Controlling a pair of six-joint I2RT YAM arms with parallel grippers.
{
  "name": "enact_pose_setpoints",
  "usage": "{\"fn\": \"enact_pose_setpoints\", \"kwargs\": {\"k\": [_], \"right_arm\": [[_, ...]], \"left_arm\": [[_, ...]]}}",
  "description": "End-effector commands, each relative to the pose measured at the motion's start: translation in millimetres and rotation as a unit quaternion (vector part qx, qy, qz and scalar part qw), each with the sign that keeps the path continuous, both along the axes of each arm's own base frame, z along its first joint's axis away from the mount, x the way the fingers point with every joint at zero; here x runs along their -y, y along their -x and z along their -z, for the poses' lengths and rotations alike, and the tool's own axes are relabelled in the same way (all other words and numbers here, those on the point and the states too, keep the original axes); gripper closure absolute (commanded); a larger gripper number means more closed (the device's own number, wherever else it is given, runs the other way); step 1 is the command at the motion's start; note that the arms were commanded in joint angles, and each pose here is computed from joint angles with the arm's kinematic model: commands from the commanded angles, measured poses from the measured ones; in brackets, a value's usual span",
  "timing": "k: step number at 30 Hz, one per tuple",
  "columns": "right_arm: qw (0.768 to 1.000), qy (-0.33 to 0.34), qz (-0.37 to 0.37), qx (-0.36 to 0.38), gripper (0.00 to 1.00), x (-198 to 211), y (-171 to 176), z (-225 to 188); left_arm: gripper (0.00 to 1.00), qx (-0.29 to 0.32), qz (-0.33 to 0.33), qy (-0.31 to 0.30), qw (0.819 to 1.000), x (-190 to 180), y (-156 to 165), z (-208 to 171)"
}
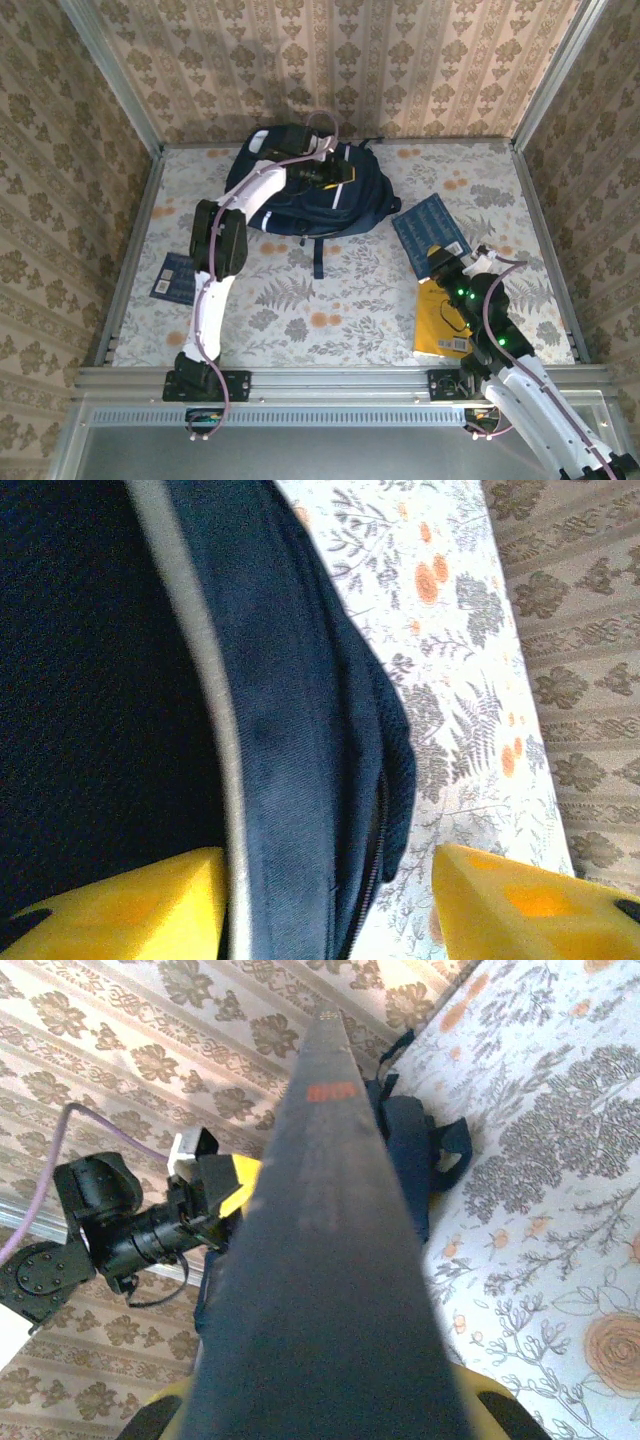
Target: Pack the student bag
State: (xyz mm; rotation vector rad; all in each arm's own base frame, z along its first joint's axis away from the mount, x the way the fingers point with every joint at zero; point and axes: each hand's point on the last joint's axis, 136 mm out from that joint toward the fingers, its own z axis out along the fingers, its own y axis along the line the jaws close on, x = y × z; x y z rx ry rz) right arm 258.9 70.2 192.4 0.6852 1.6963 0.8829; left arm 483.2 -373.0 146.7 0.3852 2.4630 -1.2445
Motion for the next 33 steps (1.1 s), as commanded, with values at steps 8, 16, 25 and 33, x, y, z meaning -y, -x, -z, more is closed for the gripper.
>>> {"fn": "enact_pose_setpoints", "kwargs": {"k": [8, 16, 25, 33], "right_arm": [[0.999, -0.035, -0.006, 0.007, 1.0, 1, -3, -1], [0.999, -0.041, -0.006, 0.008, 1.0, 3, -4, -5], [0.999, -0.027, -0.015, 0.015, 1.0, 1, -2, -16], [0.999, 0.029, -0.037, 0.015, 1.0, -2, -3, -30]], "left_arm": [[0.55, -0.024, 0.033, 0.041, 0.998, 31, -9, 9], [0.69, -0.024, -0.01, -0.036, 0.999, 17, -21, 39], [1.0, 0.048, -0.008, -0.134, 0.99, 3, -14, 13], [1.0, 0.094, 0.017, -0.099, 0.991, -11, 18, -73]]}}
